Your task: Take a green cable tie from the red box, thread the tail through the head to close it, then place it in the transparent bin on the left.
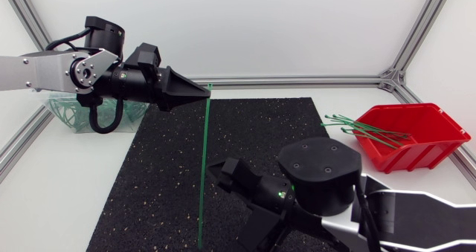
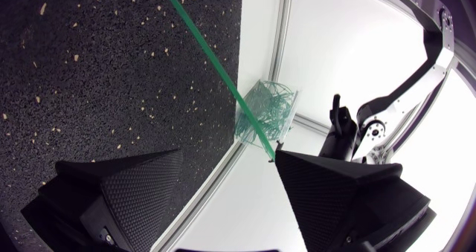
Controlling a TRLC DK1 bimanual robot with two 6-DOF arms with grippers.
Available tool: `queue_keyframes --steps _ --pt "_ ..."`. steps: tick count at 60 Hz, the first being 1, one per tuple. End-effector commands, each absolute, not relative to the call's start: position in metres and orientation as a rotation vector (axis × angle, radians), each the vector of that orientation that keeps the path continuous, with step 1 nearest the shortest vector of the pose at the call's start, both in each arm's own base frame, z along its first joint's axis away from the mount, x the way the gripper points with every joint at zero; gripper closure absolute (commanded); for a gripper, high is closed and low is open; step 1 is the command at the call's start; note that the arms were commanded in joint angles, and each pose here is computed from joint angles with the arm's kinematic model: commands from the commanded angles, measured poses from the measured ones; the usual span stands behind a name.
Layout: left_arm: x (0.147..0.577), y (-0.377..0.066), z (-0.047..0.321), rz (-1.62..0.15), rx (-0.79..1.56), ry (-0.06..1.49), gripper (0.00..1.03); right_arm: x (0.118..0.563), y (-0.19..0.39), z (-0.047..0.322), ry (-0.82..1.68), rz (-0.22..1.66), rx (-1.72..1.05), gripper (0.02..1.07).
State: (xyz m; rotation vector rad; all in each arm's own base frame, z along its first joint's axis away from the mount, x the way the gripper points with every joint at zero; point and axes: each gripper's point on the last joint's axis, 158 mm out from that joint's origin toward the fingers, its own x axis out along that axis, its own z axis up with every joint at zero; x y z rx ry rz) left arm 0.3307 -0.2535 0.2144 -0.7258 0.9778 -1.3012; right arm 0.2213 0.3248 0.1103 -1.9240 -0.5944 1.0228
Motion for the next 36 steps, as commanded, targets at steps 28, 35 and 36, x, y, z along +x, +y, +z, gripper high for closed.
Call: queue_keyframes --steps 28,35,36 --pt "0.353 -0.250 0.204 -1.291 -0.750 0.993 1.00 0.172 0.349 0.093 -0.985 1.118 -1.883 0.25" --pt "0.356 -0.250 0.202 -1.286 -0.755 1.002 1.00 0.163 0.356 0.090 -1.026 1.139 -1.858 0.25" --pt "0.356 -0.250 0.202 -1.286 -0.756 1.003 1.00 0.163 0.357 0.088 -1.028 1.140 -1.857 0.25"
